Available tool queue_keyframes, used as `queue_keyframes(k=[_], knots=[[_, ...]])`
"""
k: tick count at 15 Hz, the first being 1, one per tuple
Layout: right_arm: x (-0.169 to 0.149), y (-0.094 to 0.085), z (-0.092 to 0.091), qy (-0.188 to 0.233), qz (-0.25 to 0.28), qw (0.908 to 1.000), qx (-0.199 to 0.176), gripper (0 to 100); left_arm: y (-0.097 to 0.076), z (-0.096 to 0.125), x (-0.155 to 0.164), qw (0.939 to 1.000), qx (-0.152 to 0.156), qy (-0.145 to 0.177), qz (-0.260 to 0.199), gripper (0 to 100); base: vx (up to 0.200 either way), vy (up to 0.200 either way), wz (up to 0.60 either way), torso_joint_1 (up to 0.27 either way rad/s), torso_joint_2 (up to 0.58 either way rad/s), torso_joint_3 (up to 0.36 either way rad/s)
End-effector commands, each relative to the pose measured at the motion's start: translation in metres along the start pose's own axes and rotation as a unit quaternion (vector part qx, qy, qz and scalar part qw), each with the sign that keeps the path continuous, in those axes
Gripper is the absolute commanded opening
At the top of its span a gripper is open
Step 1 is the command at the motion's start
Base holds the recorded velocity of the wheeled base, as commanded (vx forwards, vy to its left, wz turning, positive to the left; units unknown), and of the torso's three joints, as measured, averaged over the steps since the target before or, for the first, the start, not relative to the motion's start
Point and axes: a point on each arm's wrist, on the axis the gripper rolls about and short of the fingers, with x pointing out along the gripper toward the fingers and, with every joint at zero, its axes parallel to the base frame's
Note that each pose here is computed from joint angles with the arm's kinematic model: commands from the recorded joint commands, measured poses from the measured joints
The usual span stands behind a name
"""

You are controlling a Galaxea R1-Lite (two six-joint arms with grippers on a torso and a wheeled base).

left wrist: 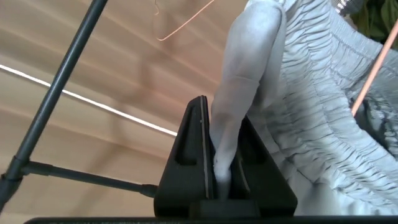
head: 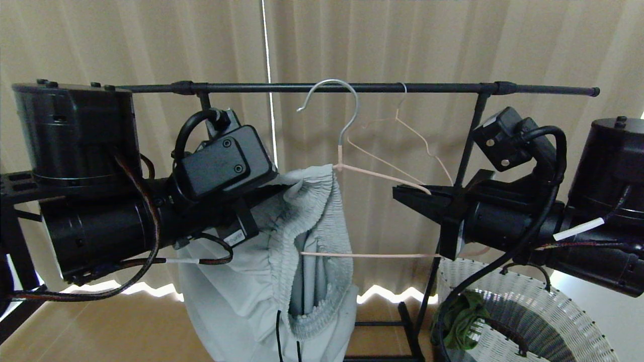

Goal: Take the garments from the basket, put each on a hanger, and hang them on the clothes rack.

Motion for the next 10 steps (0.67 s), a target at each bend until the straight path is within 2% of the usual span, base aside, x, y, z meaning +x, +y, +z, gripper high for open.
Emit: queue_keyframes(k=[1, 4, 5, 7, 10], knots=[[0.002, 0.000, -0.001, 0.001, 0.000, 1.0000, 0.000, 0, 0.001, -0.001, -0.003, 1.0000, -0.002, 0.003, 0.005, 0, 0.000, 0.000, 0.00, 0.000, 0.00, 0.000], [0.002, 0.000, -0.002, 0.005, 0.000, 1.0000, -0.001, 0, 0.006, -0.010, -0.003, 0.9997, -0.008, 0.020, 0.013, 0, 0.000, 0.000, 0.00, 0.000, 0.00, 0.000], [0.002, 0.000, -0.002, 0.004, -0.001, 1.0000, 0.000, 100, 0.007, -0.014, -0.003, 0.9995, -0.009, 0.027, 0.016, 0, 0.000, 0.000, 0.00, 0.000, 0.00, 0.000], [0.002, 0.000, -0.002, 0.005, -0.001, 1.0000, 0.000, 100, 0.007, -0.020, -0.004, 0.9990, -0.015, 0.038, 0.017, 0, 0.000, 0.000, 0.00, 0.000, 0.00, 0.000], [0.001, -0.001, -0.001, 0.002, -0.005, 1.0000, -0.001, 100, 0.014, -0.038, -0.009, 0.9958, -0.036, 0.074, 0.038, 0, 0.000, 0.000, 0.00, 0.000, 0.00, 0.000]])
